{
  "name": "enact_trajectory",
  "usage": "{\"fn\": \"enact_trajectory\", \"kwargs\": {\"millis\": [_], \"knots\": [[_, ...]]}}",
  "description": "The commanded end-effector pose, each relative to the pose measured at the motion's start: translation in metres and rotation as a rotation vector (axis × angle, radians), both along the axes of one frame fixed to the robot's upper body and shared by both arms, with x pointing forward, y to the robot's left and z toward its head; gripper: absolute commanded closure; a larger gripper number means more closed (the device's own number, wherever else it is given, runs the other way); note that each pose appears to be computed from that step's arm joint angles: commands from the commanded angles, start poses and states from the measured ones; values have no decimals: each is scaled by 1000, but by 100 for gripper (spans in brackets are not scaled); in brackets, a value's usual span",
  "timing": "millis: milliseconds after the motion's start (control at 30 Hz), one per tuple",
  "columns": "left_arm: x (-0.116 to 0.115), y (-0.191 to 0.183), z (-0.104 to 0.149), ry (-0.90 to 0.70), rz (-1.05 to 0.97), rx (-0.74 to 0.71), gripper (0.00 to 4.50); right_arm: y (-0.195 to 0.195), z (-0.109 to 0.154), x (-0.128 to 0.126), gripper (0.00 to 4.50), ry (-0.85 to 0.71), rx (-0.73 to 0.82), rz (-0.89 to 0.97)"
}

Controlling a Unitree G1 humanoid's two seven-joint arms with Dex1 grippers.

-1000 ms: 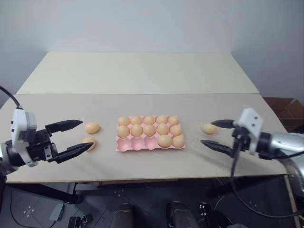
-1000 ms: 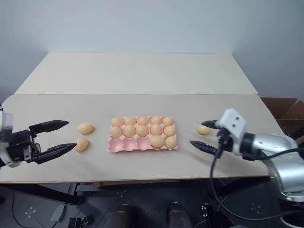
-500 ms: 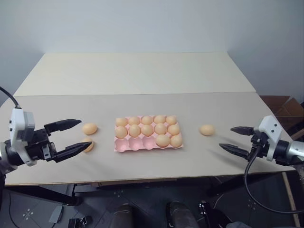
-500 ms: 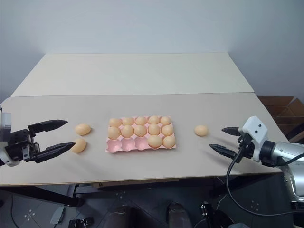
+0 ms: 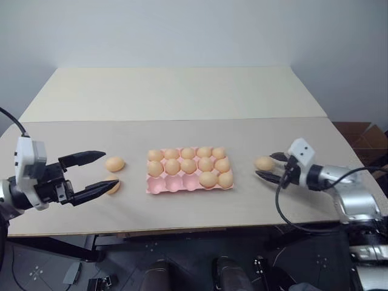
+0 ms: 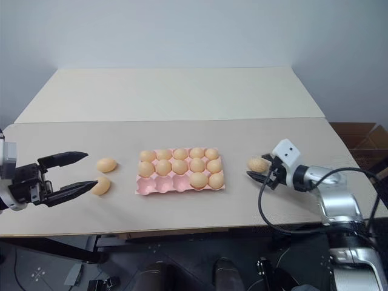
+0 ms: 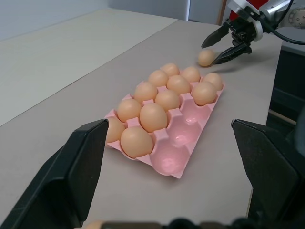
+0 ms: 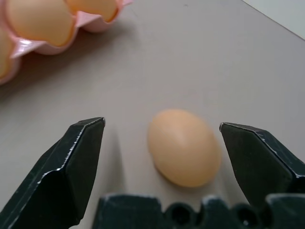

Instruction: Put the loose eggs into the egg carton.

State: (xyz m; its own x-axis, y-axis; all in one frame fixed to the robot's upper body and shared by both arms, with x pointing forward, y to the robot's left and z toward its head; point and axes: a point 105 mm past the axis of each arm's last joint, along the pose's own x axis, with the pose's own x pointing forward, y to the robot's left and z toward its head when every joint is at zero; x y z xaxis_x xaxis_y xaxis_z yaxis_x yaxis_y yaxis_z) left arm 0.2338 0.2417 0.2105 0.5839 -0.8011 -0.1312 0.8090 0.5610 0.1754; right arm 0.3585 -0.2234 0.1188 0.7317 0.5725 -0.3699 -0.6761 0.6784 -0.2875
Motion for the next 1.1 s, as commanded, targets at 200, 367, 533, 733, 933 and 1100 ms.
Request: {"fn": "enact_trajectory", "kwargs": {"millis": [200, 367, 533, 733, 933, 1100], "knots": [[-4, -1, 8, -46, 0, 36, 0, -1, 2, 17, 202, -32, 8, -48], [-5, -1, 8, -52, 6, 39, 0, 16, 24, 12, 240, -105, 9, 8], [-7, -1, 8, -52, 11, 40, 0, 93, 58, -16, 240, -188, 59, 208], [-8, -1, 6, -45, 14, 37, 0, 176, 53, -50, 240, -159, 123, 382], [-7, -2, 6, -42, 14, 35, 0, 213, 41, -55, 206, -122, 101, 414], [-8, -2, 7, -43, 16, 37, 0, 215, 36, -53, 51, -117, 48, 404]]}}
